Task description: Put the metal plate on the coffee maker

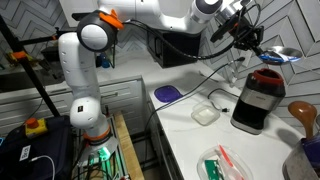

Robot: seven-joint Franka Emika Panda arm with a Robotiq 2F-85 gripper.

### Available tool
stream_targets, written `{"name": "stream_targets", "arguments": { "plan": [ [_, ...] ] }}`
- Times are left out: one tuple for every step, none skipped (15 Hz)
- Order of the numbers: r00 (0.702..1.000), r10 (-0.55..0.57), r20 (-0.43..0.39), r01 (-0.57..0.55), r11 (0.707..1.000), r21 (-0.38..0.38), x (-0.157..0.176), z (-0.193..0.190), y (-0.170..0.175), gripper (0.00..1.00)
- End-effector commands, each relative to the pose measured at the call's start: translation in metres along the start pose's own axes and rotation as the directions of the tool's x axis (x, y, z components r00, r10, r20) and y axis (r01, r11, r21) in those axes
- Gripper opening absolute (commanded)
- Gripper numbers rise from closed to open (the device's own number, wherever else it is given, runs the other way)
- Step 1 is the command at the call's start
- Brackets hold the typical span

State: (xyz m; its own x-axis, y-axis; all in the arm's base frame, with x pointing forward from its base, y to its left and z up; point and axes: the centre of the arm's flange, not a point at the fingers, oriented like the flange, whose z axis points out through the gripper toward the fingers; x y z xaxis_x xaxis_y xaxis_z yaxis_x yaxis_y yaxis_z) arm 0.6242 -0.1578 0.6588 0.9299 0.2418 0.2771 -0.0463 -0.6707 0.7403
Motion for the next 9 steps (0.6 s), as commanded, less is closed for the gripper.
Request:
{"name": "stream_targets", "arguments": {
  "plan": [
    [0.993,-0.089,0.077,0.092,0.995,-0.046,0.026,0.007,0.008,0.01],
    [0.993,-0.093,0.077,0.097,0.994,-0.041,0.030,0.009,0.004,0.01],
    [0.992,-0.100,0.074,0.102,0.994,-0.032,0.034,0.010,-0.001,0.01],
    [0.992,-0.104,0.067,0.106,0.994,-0.030,0.038,0.012,-0.008,0.01],
    [0.993,-0.102,0.060,0.104,0.994,-0.028,0.042,0.013,-0.012,0.01],
    [0.994,-0.091,0.053,0.092,0.996,-0.023,0.043,0.015,-0.016,0.01],
    [0.995,-0.082,0.048,0.083,0.996,-0.017,0.045,0.017,-0.019,0.01],
    [0.996,-0.077,0.052,0.077,0.997,-0.010,0.044,0.019,-0.022,0.01],
    [0.996,-0.072,0.053,0.072,0.997,-0.002,0.044,0.021,-0.024,0.01]
  ]
}}
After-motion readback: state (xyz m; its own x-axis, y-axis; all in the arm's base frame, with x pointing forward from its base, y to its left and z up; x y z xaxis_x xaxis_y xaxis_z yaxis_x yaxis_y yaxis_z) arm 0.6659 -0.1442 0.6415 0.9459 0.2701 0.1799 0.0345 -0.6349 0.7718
